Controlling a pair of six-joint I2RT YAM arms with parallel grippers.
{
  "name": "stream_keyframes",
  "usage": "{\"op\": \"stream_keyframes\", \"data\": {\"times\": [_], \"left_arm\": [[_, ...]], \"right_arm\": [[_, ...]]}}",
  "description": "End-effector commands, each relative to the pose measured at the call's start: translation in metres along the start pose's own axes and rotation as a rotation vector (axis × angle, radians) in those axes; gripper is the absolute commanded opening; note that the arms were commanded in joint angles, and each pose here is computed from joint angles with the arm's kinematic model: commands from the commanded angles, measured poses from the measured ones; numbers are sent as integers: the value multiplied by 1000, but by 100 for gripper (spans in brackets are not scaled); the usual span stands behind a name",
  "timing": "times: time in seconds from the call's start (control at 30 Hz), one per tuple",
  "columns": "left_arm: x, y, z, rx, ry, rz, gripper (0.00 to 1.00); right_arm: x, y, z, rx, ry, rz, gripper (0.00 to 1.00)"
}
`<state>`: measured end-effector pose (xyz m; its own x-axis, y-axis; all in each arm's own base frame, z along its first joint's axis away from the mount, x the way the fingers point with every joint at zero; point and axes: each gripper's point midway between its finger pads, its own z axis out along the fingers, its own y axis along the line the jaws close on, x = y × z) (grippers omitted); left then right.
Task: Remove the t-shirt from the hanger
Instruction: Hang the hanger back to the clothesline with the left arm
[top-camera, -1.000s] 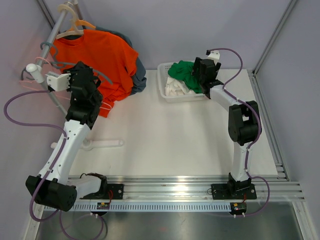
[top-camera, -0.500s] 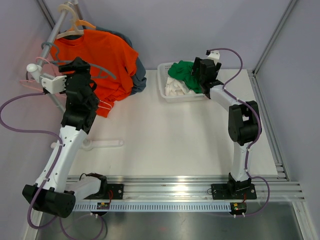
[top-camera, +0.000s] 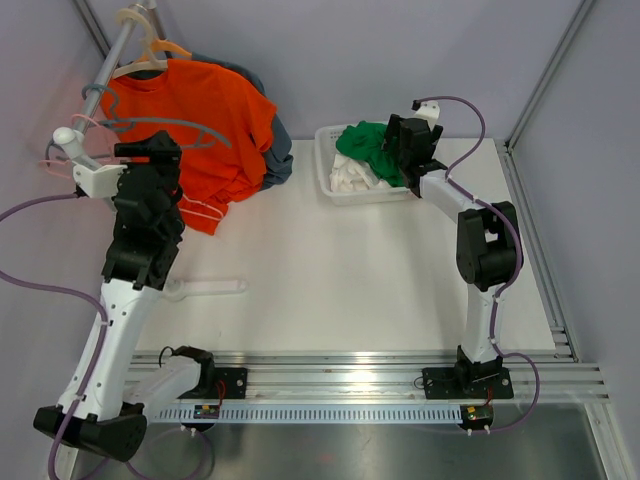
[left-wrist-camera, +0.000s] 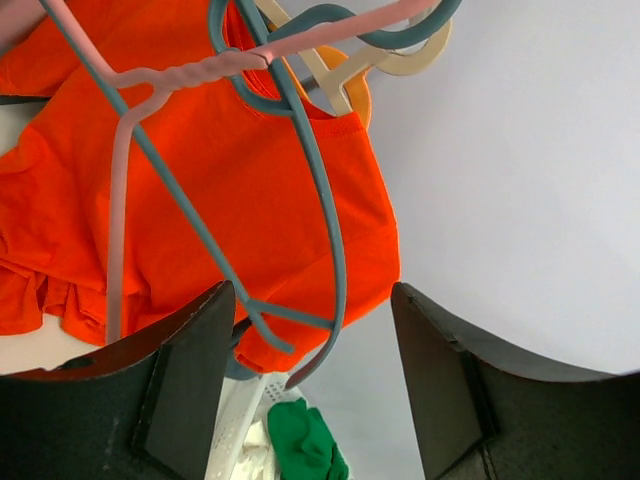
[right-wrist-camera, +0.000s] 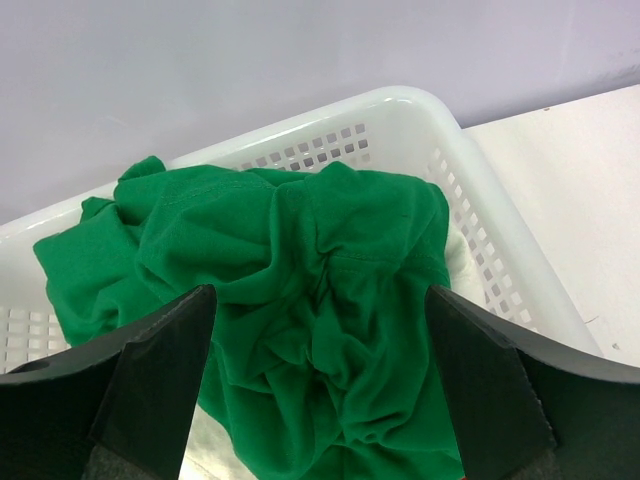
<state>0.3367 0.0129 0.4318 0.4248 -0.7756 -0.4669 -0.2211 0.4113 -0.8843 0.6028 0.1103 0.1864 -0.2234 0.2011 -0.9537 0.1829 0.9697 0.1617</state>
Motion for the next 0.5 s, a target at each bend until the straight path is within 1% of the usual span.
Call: {"op": "stream_keyframes", "data": {"times": [0.0, 0.1, 0.27, 0.3, 0.4, 0.47], "left_arm": [[-13, -24, -24, 81, 64, -40, 66], [-16, -28, -37, 110, 98, -35, 68], [-9, -43, -56, 195, 206, -2, 68], [-4, -50, -61, 241, 243, 21, 68], [9, -65, -63, 312, 300, 63, 68], [19, -78, -56, 355, 318, 99, 68]], "right_arm": [[-34, 15, -3, -29, -73, 38, 93], [-32, 17, -2, -37, -68, 41, 93], [-36, 18, -4, -44, -75, 50, 93], [-35, 18, -5, -47, -74, 52, 93], [-36, 19, -5, -56, -79, 59, 93], [-38, 21, -6, -65, -81, 68, 93]]}}
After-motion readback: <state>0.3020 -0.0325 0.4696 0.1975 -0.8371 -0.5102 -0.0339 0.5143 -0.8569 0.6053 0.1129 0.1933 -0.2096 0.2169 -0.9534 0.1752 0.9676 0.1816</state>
